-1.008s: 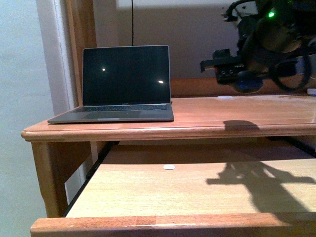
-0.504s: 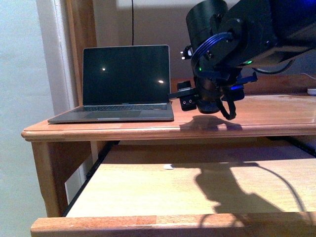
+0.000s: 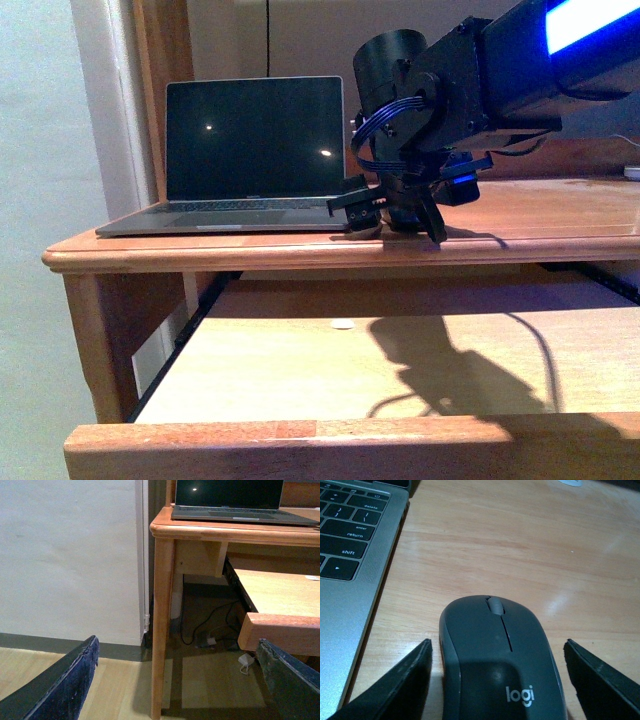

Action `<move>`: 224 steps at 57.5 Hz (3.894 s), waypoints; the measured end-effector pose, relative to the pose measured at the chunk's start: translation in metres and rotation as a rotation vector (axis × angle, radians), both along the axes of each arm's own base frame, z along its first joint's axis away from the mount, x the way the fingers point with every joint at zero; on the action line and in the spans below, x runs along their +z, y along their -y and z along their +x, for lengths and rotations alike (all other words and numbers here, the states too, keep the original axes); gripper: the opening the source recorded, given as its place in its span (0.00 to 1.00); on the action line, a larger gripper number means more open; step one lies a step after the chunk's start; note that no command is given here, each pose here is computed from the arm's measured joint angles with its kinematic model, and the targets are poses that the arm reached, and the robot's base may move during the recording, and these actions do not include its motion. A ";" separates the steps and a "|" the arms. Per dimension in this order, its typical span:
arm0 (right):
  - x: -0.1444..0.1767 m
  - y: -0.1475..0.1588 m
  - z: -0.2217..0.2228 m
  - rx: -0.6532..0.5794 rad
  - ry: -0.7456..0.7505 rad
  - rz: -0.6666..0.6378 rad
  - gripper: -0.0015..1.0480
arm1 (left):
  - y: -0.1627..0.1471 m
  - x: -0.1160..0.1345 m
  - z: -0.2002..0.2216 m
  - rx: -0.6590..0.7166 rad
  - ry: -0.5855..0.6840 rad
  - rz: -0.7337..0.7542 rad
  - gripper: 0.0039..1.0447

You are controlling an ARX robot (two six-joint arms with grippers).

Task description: Place mouse

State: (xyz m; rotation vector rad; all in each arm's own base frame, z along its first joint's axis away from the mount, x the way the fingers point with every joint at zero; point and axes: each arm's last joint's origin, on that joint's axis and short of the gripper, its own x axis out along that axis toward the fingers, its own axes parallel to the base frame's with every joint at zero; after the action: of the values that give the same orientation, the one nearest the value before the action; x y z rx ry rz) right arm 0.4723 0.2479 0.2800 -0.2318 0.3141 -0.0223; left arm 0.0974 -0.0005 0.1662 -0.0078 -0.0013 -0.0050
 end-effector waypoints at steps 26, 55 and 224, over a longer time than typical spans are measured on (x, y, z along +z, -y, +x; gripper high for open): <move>0.022 0.033 -0.012 0.086 0.125 0.200 0.93 | 0.000 0.000 0.000 0.000 0.000 0.000 0.93; -0.009 0.212 -0.161 0.317 0.214 0.378 0.93 | 0.000 0.000 0.000 0.000 0.000 0.000 0.93; -0.131 0.061 -0.082 0.419 0.055 0.250 0.93 | 0.000 0.000 0.000 0.000 0.001 0.000 0.93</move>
State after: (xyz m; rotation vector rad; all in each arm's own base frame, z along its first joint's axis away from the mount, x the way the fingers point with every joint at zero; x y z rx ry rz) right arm 0.3900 0.1872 0.1493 -0.0454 0.2066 0.4218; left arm 0.0973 -0.0005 0.1663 -0.0078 -0.0021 -0.0050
